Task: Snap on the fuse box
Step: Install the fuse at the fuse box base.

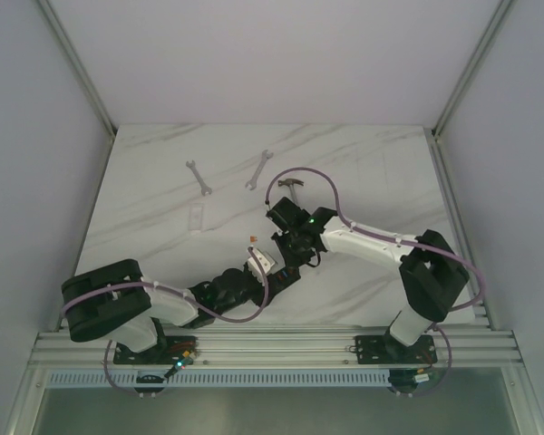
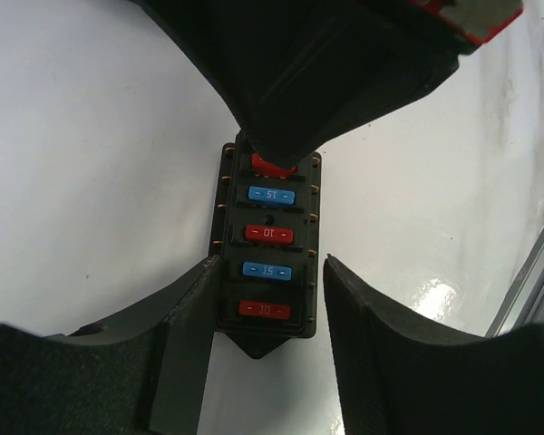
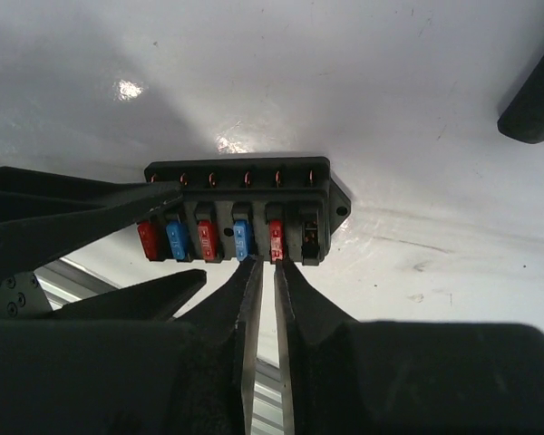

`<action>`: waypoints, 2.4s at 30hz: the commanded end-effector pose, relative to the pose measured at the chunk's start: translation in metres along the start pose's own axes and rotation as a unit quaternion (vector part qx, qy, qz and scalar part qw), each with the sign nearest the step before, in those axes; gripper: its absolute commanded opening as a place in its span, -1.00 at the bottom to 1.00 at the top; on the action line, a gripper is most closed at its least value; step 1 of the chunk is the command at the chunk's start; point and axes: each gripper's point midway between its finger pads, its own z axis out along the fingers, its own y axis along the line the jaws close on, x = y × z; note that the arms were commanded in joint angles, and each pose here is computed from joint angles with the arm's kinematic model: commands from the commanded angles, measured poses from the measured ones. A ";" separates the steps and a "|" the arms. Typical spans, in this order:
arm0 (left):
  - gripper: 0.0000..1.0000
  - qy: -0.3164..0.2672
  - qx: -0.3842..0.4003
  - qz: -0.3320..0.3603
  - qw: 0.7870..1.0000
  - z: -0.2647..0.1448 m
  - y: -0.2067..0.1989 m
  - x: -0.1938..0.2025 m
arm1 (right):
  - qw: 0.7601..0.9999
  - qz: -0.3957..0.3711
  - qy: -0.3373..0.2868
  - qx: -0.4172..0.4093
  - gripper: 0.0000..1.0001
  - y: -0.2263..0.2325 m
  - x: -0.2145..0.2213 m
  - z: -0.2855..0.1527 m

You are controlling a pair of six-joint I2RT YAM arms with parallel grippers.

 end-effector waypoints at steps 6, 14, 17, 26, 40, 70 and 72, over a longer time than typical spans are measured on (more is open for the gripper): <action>0.02 0.021 0.014 0.023 0.999 0.005 -0.005 0.006 | 0.999 0.011 0.025 0.017 -0.76 -0.008 0.009 0.013; -0.03 0.029 0.014 0.029 0.999 0.006 -0.005 0.010 | 0.999 0.016 0.019 0.031 -0.78 -0.013 0.007 0.002; -0.03 0.031 0.013 0.031 0.999 0.007 -0.004 0.010 | 0.999 0.021 0.022 0.034 -0.77 -0.016 0.009 0.000; -0.03 0.038 0.010 0.035 0.999 0.009 -0.004 0.013 | 0.998 0.029 0.034 0.043 -0.78 -0.020 0.016 0.002; -0.04 0.045 0.010 0.037 0.998 0.010 -0.003 0.014 | 0.998 0.030 0.036 0.048 -0.79 -0.020 0.014 0.001; -0.07 0.046 0.009 0.036 0.998 0.011 -0.003 0.015 | 0.983 0.022 0.153 0.095 -1.00 -0.038 0.067 0.060; -0.08 0.046 0.009 0.036 0.998 0.011 -0.003 0.015 | 0.978 0.020 0.172 0.116 -1.00 -0.046 0.077 0.066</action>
